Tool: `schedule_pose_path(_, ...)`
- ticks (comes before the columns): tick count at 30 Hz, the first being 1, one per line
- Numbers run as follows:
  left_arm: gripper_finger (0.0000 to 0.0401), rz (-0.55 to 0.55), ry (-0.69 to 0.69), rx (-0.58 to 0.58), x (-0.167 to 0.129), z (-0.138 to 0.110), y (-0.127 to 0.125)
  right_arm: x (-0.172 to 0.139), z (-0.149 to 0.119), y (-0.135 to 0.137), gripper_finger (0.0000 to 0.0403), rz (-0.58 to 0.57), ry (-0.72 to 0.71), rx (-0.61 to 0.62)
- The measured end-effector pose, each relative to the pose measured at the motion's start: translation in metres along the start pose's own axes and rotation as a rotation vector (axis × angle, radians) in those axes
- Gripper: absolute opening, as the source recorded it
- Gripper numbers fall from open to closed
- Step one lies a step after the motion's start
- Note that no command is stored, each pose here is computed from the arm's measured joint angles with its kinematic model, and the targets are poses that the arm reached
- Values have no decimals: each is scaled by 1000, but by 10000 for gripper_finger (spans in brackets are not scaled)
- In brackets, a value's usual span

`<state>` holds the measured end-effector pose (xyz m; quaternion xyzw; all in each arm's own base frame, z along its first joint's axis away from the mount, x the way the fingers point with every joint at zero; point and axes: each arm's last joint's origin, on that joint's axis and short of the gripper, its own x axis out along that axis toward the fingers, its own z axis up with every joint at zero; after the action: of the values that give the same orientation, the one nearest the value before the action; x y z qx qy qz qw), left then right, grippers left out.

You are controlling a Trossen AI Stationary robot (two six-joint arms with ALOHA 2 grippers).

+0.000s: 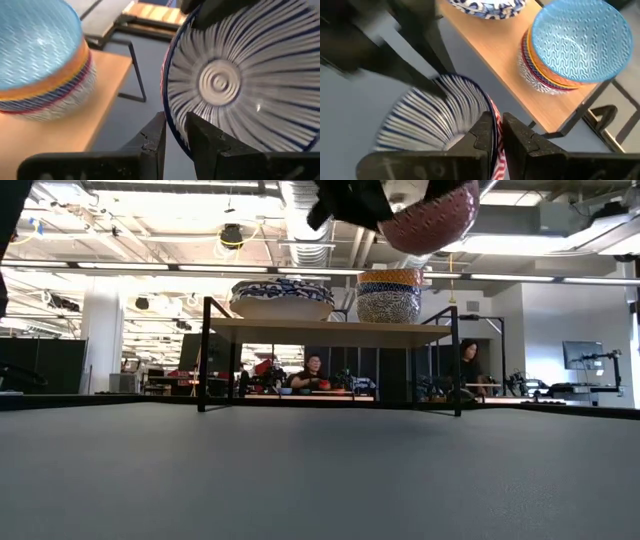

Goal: Place and stack bowls onto a shelf
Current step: Stack the blue bowl on top of the light blue bowl on the shelf

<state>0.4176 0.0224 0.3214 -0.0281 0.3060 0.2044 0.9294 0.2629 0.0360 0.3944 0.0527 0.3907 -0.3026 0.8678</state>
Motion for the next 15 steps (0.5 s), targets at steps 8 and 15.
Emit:
schedule_pose_path(8, 6, 40, 33, 23, 20, -11, -2, -6, 4, 4, 23, 61, -35, -60)
schedule_pose_path(15, 2, 14, 5, -69, 23, -2, 14, -6, 5, 5, 26, 60, -56, -104)
